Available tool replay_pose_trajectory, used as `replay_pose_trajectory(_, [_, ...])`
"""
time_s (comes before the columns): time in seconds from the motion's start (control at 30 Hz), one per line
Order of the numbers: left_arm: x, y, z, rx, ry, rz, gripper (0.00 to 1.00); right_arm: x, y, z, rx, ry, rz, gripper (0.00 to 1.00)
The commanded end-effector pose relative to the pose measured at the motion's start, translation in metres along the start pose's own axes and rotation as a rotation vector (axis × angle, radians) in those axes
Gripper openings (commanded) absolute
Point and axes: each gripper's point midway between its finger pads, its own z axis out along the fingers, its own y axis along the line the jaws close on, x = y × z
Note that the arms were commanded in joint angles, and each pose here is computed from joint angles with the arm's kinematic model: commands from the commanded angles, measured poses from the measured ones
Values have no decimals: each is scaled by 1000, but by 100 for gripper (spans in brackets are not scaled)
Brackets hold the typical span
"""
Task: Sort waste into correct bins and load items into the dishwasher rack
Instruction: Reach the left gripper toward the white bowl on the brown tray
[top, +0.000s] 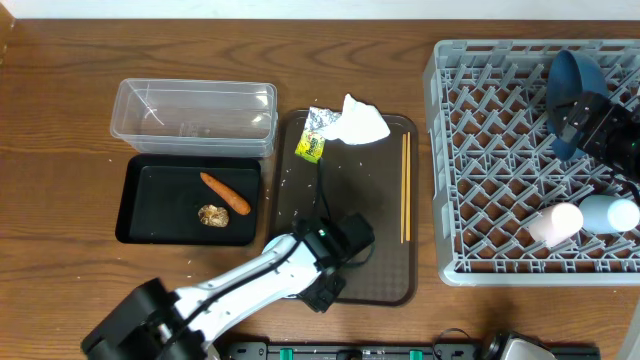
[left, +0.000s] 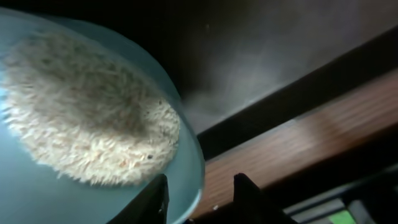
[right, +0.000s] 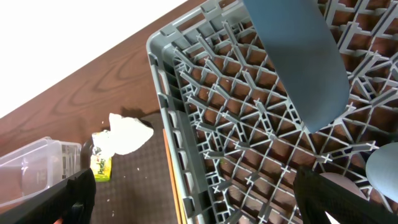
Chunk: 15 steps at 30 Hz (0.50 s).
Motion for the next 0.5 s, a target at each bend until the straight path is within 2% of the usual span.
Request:
replay_pose_trajectory(0.0, [0,1,11,-15,31,32,32,2,3,1,-10,10,9,94])
replay_pose_trajectory(0.17, [0,-8,20,33,72,35,10,8,2,0,-8,34,19,94])
replay_pose_trajectory(0.47, [-4,-13,24,60,67,53,6,12,2,0,-5,48,24,93])
